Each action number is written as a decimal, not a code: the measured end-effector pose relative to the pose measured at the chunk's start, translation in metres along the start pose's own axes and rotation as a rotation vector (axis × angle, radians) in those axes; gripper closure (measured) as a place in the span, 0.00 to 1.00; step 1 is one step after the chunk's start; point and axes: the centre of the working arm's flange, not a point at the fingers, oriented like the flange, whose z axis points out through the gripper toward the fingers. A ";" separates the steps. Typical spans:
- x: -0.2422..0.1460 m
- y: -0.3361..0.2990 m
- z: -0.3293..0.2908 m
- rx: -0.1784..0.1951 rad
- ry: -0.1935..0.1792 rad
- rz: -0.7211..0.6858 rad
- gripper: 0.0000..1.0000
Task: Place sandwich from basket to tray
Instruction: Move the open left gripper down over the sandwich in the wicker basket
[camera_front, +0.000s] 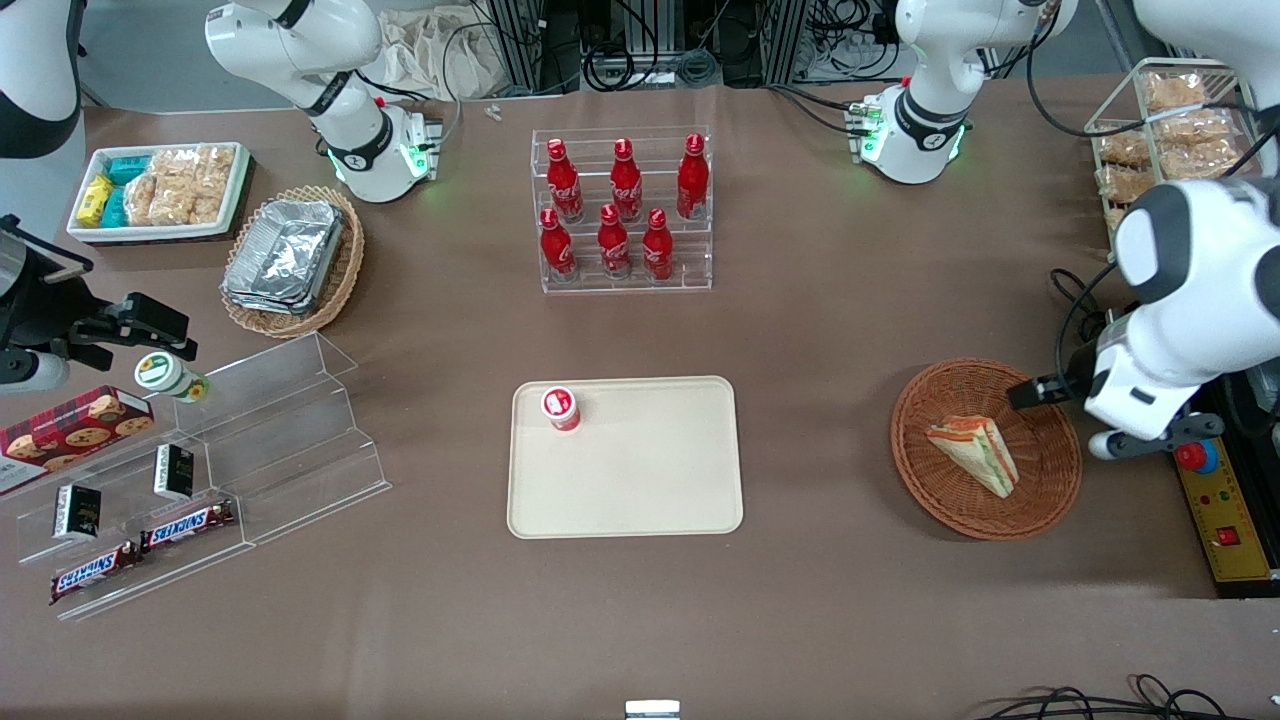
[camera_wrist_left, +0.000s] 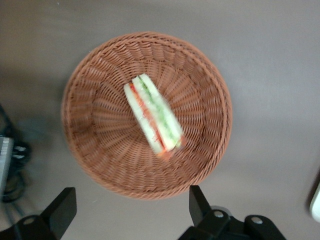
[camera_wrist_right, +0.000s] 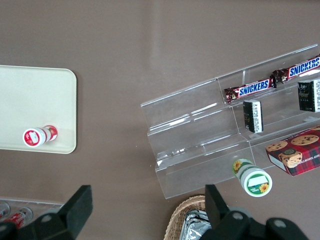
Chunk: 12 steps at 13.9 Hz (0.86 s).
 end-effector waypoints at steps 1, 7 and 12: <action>0.003 0.010 0.017 -0.003 0.004 -0.060 0.00; 0.014 0.019 0.078 -0.010 0.012 -0.280 0.00; 0.006 0.009 0.121 -0.015 0.020 -0.342 0.00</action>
